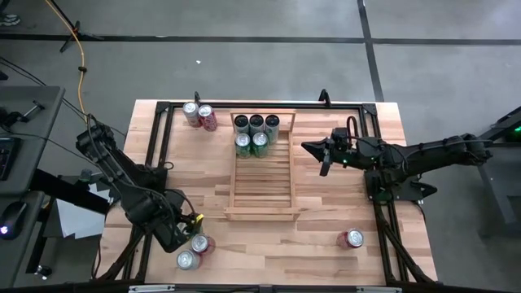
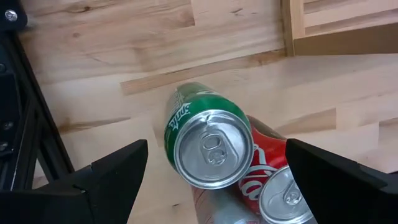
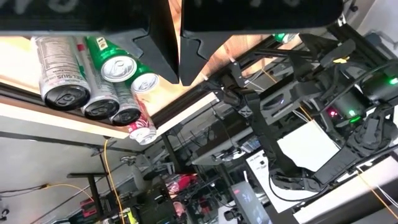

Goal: Place canned beverage on shelf
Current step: Put the green can on the shelf aligned with the other green cans

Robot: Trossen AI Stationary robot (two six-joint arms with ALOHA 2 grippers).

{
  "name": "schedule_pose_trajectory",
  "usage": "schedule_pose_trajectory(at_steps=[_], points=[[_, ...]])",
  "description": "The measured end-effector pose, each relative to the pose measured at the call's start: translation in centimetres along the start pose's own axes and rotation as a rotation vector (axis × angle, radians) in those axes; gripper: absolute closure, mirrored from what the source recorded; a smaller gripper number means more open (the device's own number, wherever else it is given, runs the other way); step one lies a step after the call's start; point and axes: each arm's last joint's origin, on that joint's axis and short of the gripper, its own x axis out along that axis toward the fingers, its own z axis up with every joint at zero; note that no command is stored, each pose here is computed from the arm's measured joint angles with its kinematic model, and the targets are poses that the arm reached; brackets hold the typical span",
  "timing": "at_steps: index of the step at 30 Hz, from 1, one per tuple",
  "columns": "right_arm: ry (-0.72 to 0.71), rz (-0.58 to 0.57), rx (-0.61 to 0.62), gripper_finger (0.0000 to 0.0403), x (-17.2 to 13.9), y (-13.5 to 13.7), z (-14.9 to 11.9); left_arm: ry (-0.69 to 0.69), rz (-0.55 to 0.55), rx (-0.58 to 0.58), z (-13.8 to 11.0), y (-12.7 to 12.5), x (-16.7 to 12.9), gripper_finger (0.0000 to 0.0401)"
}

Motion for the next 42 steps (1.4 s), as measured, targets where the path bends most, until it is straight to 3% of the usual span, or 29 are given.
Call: schedule_pose_trajectory(at_steps=[15,31,42], points=[[0.029,-0.014,-0.013,0.0402,0.0,-0.2,-0.3,0.022,0.100,-0.018,-0.9,-0.8,1.8,0.0031],[0.035,-0.018,-0.017,0.0402,0.0,-0.2,-0.4,0.024,0.116,-0.004,-0.7,-2.3,3.5,0.0031],[0.046,-0.024,-0.022,0.0402,0.0,-0.2,-0.5,0.076,0.168,-0.009,-0.7,-1.6,5.6,0.0031]])
